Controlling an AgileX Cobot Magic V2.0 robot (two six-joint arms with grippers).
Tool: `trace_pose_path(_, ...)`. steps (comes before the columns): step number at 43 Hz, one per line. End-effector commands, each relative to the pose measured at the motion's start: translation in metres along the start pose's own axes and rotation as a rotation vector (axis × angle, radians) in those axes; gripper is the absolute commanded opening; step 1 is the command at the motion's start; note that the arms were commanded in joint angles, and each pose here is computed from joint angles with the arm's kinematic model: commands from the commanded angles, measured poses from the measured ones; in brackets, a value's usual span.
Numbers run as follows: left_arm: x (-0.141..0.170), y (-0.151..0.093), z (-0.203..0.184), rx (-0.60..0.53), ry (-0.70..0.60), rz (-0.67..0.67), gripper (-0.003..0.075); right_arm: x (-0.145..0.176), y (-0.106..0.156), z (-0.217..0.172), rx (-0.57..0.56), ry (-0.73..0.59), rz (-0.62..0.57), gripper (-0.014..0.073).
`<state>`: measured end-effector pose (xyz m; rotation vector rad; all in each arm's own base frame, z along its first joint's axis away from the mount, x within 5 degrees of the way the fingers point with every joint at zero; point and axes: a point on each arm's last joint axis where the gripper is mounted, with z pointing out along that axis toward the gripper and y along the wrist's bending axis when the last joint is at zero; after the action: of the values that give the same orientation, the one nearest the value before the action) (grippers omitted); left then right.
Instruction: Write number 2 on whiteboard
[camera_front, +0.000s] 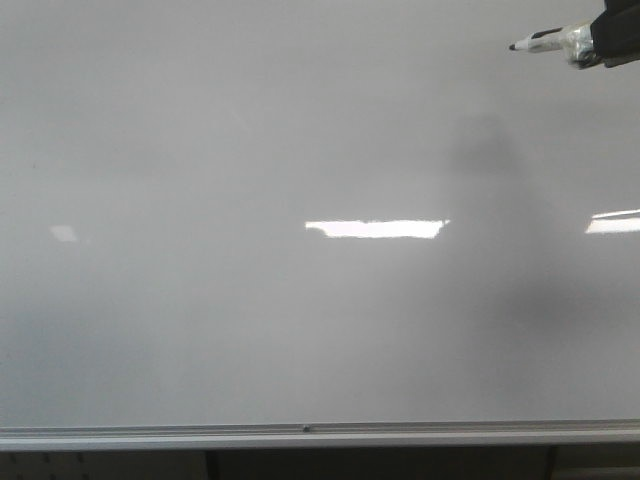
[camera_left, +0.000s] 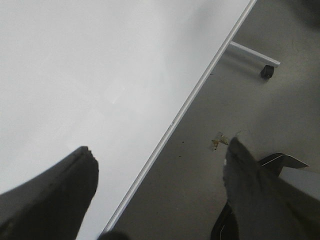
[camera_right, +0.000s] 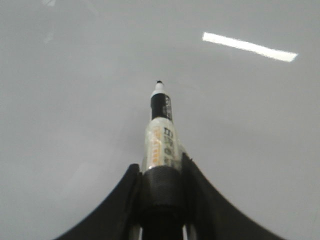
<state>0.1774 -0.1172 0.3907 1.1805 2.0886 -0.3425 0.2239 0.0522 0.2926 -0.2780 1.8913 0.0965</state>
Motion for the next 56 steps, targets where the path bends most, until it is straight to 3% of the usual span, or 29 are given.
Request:
trace_pose_path(1,-0.010,0.000,-0.013,-0.034,-0.103,-0.021,0.0512,-0.019,-0.004,0.003,0.066,-0.102,-0.011,-0.0018)
trace_pose_path(12,-0.011,0.001,-0.014,-0.040,-0.111,-0.021,0.0512,-0.029,0.001,0.029,0.078,-0.113,-0.043,-0.0018)
trace_pose_path(33,-0.011,0.001,-0.014,-0.042,-0.113,-0.021,0.0512,-0.016,-0.008,0.052,0.144,-0.072,-0.046,-0.0018)
trace_pose_path(44,-0.011,0.001,-0.014,-0.043,-0.115,-0.021,0.0512,0.001,-0.025,0.052,0.089,0.093,0.001,-0.0018)
trace_pose_path(56,-0.011,0.001,-0.014,-0.043,-0.115,-0.021,0.0512,0.018,-0.012,0.063,-0.006,0.209,0.001,-0.0018)
